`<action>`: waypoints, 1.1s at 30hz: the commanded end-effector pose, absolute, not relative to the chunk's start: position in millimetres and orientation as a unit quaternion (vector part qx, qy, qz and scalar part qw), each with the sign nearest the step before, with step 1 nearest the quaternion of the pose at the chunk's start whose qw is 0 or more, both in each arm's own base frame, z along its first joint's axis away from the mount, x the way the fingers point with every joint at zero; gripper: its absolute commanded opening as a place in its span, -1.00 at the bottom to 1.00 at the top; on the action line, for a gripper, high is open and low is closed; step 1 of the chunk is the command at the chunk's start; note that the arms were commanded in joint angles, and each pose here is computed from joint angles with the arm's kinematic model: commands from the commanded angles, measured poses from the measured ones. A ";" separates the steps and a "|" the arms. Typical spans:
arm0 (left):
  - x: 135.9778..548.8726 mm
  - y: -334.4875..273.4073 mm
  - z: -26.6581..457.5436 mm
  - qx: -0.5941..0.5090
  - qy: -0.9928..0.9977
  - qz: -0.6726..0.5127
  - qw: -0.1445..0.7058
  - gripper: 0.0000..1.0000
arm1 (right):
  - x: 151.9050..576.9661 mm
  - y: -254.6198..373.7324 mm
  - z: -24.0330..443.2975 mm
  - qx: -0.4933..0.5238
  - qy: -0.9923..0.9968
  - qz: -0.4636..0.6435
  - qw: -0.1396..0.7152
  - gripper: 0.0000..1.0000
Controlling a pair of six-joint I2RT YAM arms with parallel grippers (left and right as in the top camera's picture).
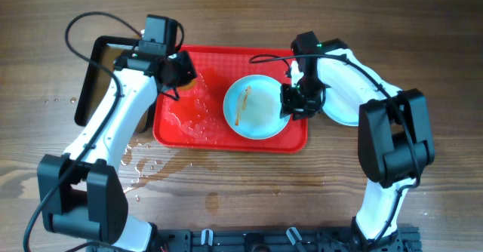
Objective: Clean dirty plates on tray and stack at the side
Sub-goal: 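Grasp the last plate rim with the right gripper and drag it left, then bring the sponge with the left gripper onto the last plate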
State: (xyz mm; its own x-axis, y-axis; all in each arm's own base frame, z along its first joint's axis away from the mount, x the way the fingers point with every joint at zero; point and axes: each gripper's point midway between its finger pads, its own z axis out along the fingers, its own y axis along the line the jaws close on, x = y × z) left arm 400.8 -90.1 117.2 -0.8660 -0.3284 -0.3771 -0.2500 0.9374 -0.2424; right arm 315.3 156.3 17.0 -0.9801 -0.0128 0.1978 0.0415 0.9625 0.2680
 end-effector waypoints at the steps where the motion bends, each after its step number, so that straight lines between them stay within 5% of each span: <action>1: 404.1 -104.0 129.2 -0.113 0.961 -0.102 0.229 -0.92 | 315.1 166.9 14.5 -0.007 -0.985 -0.148 0.092 -0.25; 7: 403.5 -104.8 111.3 -0.114 0.967 -0.096 0.207 -0.92 | 342.7 195.2 14.5 0.024 -0.984 -0.173 0.021 -0.63; 15: 402.1 -105.1 78.2 -0.115 0.975 -0.083 0.169 -0.92 | 389.1 231.1 29.0 0.094 -0.963 -0.233 -0.094 -0.61; 24: 400.0 -109.4 68.5 -0.113 0.978 -0.091 0.152 -0.92 | 366.1 239.5 3.2 0.051 -0.966 -0.252 -0.019 -0.31; 33: 403.2 -110.3 69.6 -0.113 0.976 -0.094 0.159 -0.92 | 361.2 244.3 -14.9 0.003 -0.968 -0.250 0.010 -0.70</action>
